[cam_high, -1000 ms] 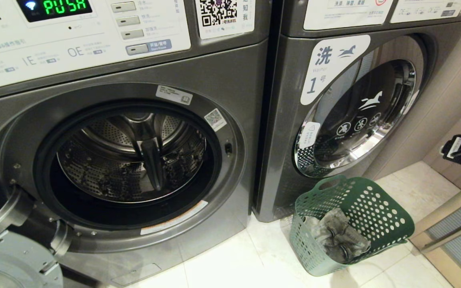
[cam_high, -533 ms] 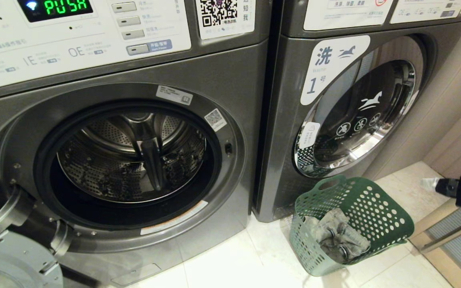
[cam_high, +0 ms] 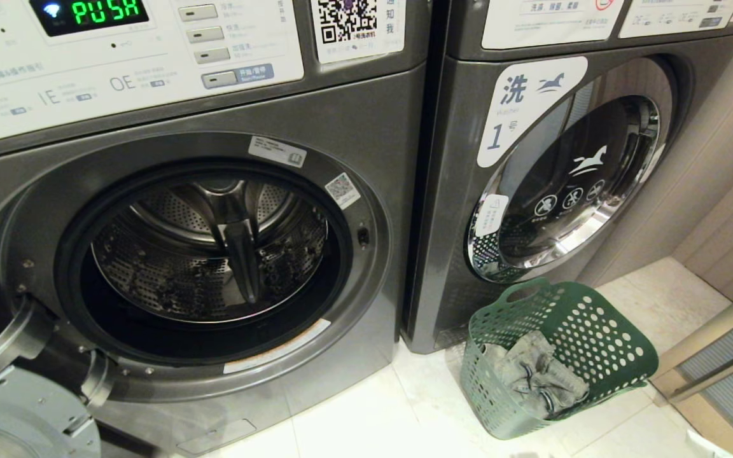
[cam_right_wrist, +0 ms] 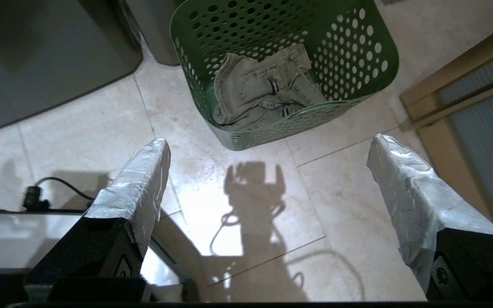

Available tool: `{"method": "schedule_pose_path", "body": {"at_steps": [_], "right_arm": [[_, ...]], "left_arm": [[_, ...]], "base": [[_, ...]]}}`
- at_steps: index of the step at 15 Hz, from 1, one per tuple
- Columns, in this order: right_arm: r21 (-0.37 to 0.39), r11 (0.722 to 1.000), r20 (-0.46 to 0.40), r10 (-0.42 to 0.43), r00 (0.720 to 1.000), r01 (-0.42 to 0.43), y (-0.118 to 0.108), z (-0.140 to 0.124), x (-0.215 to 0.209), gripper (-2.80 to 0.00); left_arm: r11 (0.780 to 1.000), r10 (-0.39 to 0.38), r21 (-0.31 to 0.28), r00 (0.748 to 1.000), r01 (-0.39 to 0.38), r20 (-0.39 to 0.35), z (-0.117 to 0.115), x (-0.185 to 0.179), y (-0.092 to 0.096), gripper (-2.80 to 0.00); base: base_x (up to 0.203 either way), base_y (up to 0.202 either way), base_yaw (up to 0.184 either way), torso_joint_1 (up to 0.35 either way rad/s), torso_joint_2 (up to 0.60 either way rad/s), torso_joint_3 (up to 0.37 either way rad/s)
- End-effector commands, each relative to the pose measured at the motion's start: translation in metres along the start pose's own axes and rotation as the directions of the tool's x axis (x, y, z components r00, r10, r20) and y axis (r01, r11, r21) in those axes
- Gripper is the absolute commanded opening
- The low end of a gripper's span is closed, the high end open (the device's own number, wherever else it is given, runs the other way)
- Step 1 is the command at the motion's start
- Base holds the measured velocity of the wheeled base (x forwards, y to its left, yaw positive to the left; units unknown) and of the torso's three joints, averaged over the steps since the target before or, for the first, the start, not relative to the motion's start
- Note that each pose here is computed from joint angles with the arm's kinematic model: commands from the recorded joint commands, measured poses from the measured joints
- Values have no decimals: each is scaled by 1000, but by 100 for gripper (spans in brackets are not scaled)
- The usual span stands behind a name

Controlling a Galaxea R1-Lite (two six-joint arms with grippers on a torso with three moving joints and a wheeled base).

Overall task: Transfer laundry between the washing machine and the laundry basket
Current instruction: Close the washing machine door with the left hand

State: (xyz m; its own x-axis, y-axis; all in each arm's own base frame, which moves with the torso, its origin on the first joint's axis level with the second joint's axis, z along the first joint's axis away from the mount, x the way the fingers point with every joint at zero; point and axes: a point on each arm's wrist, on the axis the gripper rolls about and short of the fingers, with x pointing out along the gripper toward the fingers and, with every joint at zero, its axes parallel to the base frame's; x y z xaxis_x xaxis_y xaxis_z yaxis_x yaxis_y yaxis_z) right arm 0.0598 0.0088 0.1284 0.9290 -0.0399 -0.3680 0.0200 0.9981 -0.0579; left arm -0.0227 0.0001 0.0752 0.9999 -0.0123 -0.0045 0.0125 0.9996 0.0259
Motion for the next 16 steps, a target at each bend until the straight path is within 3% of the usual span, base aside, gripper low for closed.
{"method": "schedule_pose_path", "body": {"at_steps": [1,2,5,7,12,13,16], "right_arm": [[-26,1000,132,-9,991,12,-5,-26,-12,0],[-47,999,148,-7,989,14,-6,-30,-15,0],[-85,996,24,-24,999,26,-8,-45,-17,0],[-57,996,26,-73,997,74,-9,-47,-19,0],[-1,997,64,-72,995,73,-10,-49,-24,0],[6,998,68,-71,995,70,-10,-49,-24,-280],[12,996,91,-88,992,88,-11,-50,-27,-280]], "left_arm": [[1000,0,0,1000,0,0,0,0,0,-280],[1000,0,0,1000,0,0,0,0,0,-280],[1000,0,0,1000,0,0,0,0,0,-280],[1000,0,0,1000,0,0,0,0,0,-280],[1000,0,0,1000,0,0,0,0,0,-280],[1000,0,0,1000,0,0,0,0,0,-280],[1000,0,0,1000,0,0,0,0,0,-280]], "base": [[0,0,0,0,0,0],[0,0,0,0,0,0],[0,0,0,0,0,0],[0,0,0,0,0,0],[0,0,0,0,0,0],[0,0,0,0,0,0],[0,0,0,0,0,0]]}}
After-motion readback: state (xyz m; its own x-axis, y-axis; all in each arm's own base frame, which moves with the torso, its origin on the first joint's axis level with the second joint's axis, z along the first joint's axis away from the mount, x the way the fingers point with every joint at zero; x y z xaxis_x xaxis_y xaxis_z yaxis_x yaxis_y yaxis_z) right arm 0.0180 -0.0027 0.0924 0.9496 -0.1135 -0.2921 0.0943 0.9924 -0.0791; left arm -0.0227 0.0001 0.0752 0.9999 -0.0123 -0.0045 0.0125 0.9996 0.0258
